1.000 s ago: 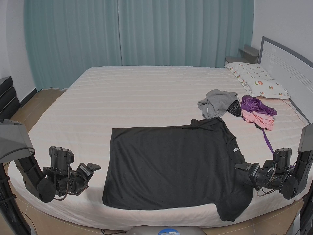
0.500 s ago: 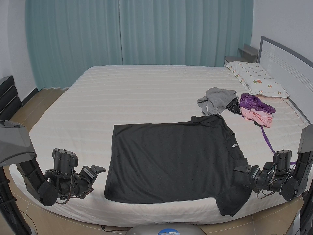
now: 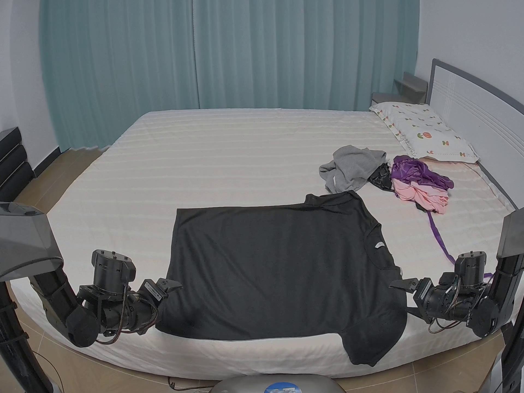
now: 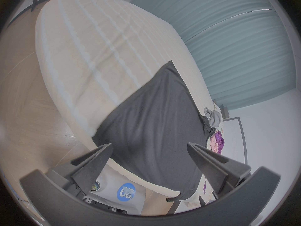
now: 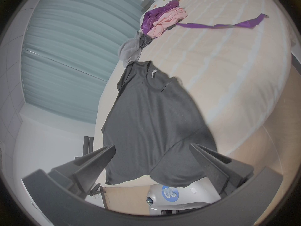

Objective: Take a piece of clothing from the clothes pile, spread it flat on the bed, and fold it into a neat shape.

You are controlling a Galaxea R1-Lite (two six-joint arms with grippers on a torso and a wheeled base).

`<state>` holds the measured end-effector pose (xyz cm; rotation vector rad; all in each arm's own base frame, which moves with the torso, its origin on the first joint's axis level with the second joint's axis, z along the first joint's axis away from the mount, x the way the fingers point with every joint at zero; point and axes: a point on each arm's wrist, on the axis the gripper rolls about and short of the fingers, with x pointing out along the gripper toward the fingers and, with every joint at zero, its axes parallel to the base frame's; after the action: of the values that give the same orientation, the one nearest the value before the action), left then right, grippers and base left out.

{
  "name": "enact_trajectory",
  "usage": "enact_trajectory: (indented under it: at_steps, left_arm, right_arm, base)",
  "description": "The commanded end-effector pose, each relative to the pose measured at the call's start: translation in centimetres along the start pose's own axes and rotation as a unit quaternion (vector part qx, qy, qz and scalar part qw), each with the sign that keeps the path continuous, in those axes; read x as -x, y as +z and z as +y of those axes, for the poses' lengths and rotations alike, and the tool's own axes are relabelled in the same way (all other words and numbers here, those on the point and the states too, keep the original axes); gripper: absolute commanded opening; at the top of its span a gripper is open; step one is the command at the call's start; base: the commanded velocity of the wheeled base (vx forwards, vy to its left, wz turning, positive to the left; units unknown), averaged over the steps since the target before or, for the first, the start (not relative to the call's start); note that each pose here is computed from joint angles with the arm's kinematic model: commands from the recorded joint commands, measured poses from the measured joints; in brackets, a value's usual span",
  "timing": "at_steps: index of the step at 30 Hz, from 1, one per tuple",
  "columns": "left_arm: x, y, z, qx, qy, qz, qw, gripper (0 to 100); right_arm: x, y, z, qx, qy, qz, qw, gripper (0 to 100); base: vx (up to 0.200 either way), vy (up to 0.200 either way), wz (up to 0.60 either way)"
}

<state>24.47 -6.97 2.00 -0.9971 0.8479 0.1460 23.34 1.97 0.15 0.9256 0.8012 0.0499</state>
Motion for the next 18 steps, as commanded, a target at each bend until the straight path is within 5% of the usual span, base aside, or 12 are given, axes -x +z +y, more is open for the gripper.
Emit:
enact_trajectory:
  at_steps: [1, 4, 10, 18]
  left_arm:
    - [0.1, 0.1, -0.1, -0.004, -0.001, -0.005, 1.0000, 100]
    - [0.3, 0.3, 0.0, -0.004, -0.001, -0.011, 0.9999, 100]
    - [1.6, 0.8, 2.3, -0.082, 0.031, -0.007, 0.9961, 100]
    - [1.1, 1.1, 4.5, -0.135, 0.065, 0.025, 0.9884, 100]
  right_arm:
    - [-0.2, -0.3, 0.0, 0.003, -0.006, 0.002, 1.0000, 100]
    - [-0.1, -0.5, 0.0, 0.003, -0.008, 0.004, 1.0000, 100]
    - [-0.1, -0.6, 0.1, 0.006, -0.008, 0.007, 0.9999, 100]
    - [-0.1, -0.7, 0.1, 0.006, -0.008, 0.008, 0.9999, 100]
  base:
    - [0.000, 0.000, 0.00]
    - [0.000, 0.000, 0.00]
    - [0.000, 0.000, 0.00]
    - [0.000, 0.000, 0.00]
